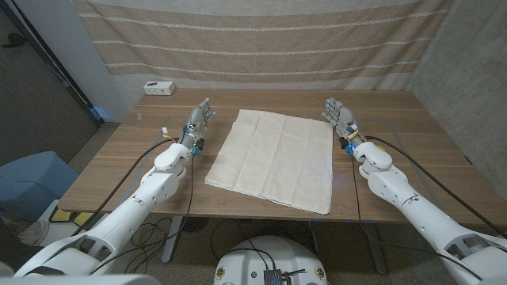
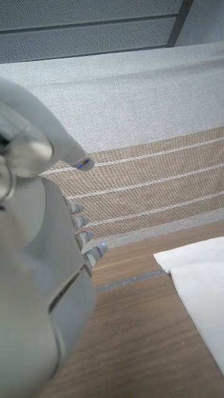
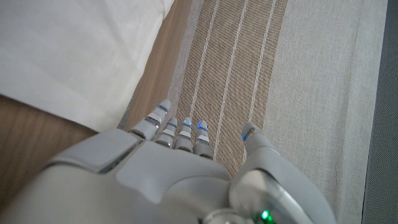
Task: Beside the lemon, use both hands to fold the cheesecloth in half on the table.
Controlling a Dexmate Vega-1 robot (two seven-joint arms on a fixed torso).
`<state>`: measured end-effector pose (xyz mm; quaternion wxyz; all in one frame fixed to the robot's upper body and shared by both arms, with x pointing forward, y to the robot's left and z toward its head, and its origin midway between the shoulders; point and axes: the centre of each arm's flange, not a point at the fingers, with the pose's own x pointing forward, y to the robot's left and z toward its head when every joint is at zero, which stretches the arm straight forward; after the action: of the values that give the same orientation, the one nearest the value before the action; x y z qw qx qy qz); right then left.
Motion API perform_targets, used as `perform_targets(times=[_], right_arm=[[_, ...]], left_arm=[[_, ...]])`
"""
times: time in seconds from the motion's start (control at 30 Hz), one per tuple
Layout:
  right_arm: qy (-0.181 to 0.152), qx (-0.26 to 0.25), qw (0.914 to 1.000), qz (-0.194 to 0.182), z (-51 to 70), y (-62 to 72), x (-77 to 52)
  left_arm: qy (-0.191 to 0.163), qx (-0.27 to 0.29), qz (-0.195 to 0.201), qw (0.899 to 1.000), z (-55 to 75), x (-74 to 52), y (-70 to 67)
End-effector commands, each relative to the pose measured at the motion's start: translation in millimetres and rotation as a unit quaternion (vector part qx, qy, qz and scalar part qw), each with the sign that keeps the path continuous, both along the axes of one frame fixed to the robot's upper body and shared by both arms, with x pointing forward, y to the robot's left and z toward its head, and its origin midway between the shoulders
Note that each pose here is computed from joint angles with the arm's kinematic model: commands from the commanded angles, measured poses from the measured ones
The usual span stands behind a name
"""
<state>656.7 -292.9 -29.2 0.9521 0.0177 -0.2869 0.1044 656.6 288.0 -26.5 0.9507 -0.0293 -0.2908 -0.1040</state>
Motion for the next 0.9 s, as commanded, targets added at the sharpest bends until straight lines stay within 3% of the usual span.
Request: perform_targets(times=[0.03,0.23,0.4,0.63,0.9], right_arm=[[0.01,-0.024,0.9986,-0.046,0.8,-4.2,-1.8],[0.021,-0.073,0.9881,-0.134,4.9,-7.6,-11.3],[0.033,-0.12,0.9716,-0.201,4.8,-7.4,-15.4],[0.047,-0.146,0.9558,-0.251,2.6,-5.9,-15.8],[0.069,-0.205,0.9236,-0.317,6.1,-0.1,-18.0]], left_arm=[[-0.015,0.017,0.011,1.0,3.3,1.3,-7.0],[-0.05,0.072,0.052,0.995,10.2,-5.0,-11.5],[-0.077,0.132,0.09,0.984,15.1,-10.3,-18.4],[-0.093,0.19,0.112,0.971,22.8,-9.7,-27.4],[-0.112,0.278,0.125,0.946,37.7,-1.2,-45.5]])
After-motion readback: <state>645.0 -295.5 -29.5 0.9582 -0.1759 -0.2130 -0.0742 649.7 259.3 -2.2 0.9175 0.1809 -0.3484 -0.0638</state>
